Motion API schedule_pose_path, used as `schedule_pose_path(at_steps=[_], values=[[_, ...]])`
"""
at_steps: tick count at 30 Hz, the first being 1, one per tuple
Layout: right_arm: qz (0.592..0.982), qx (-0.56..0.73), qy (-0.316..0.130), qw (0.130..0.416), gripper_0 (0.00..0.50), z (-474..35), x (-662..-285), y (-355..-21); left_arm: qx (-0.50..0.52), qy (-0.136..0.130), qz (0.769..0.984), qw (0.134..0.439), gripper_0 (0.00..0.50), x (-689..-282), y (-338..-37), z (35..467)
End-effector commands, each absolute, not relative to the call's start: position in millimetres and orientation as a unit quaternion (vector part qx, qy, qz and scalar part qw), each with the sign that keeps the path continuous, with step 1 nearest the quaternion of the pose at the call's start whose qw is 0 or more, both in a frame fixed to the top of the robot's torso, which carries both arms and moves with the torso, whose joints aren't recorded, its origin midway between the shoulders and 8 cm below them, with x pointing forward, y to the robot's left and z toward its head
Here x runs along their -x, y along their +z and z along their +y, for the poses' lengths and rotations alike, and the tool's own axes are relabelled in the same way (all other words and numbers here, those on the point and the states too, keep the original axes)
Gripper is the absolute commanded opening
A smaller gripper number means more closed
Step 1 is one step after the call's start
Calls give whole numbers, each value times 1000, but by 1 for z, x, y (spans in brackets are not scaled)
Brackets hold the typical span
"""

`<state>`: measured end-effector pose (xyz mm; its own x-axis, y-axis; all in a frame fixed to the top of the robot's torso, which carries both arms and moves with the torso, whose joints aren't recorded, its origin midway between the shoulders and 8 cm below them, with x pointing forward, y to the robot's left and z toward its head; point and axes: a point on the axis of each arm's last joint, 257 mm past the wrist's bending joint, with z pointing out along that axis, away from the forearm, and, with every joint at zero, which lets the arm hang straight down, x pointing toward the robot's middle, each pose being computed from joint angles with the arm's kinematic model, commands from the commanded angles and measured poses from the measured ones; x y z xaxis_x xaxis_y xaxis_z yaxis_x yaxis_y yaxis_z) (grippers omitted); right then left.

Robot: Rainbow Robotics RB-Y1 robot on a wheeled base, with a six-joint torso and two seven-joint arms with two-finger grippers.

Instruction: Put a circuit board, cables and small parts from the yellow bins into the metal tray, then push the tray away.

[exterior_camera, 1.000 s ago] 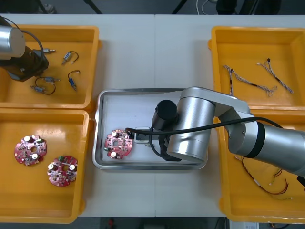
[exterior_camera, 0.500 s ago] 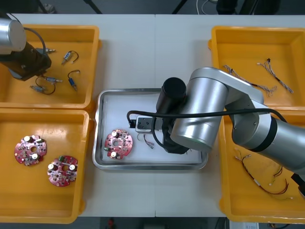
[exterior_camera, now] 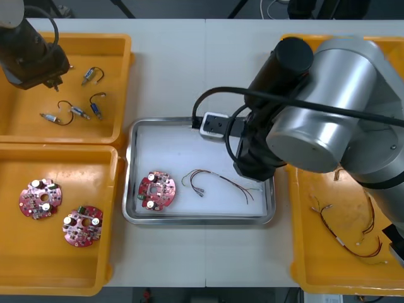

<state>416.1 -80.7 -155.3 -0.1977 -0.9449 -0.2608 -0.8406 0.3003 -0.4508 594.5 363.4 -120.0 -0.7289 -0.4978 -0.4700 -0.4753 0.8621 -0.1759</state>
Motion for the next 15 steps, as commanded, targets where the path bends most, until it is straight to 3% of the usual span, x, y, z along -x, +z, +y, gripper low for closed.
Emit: schedule_pose_path(at_steps=[1,7,15], values=[[767,560,-94,299,500,-85,-426,-120,208,1,940,270,0,-576,-97,364],[787,510,-104,332,500,-122,-439,-95,161,2,951,263,0,-554,-94,331],[826,423,-120,353,500,-193,-455,-75,94,-24,964,249,0,-530,-90,269]])
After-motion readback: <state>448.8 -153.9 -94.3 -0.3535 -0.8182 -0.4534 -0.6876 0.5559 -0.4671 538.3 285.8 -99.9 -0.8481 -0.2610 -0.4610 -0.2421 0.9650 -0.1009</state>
